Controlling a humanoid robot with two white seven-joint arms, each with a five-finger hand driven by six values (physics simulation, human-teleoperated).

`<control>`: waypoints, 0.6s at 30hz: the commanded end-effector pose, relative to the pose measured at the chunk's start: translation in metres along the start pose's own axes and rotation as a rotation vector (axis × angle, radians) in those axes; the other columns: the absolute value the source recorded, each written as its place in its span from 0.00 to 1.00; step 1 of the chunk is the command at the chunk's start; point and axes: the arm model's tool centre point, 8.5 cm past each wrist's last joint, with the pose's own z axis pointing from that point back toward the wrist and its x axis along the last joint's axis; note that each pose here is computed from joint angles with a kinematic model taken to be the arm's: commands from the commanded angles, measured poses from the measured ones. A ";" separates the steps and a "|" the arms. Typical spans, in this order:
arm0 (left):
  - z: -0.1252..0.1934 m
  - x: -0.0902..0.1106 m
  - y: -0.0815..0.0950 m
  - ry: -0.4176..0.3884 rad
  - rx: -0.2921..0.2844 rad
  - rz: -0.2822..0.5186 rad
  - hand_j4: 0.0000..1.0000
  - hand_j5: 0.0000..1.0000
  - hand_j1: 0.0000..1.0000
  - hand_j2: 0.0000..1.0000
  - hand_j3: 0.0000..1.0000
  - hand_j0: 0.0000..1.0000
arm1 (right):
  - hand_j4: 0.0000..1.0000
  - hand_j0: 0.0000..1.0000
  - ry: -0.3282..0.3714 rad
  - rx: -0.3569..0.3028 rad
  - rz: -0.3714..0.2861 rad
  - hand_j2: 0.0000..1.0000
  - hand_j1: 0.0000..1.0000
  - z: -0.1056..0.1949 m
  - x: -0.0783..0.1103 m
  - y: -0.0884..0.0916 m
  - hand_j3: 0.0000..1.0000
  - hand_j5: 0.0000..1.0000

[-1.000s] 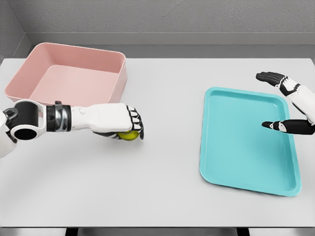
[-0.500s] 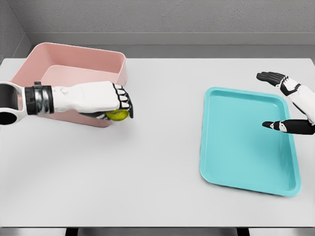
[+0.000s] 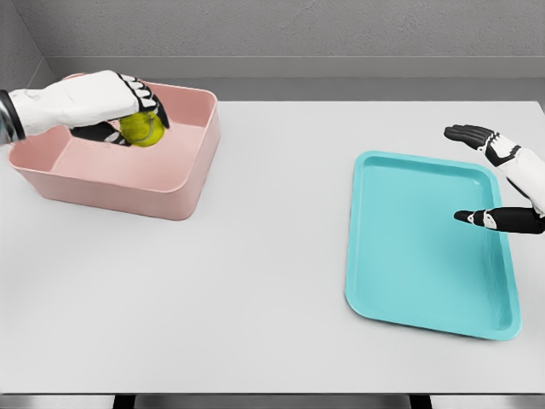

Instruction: Put the tennis from the blue tray into the pink basket with both arms

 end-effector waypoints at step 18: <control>0.048 -0.043 -0.017 0.158 -0.019 0.080 1.00 1.00 1.00 1.00 1.00 1.00 | 1.00 1.00 0.000 -0.004 -0.006 1.00 1.00 0.000 0.000 0.000 1.00 1.00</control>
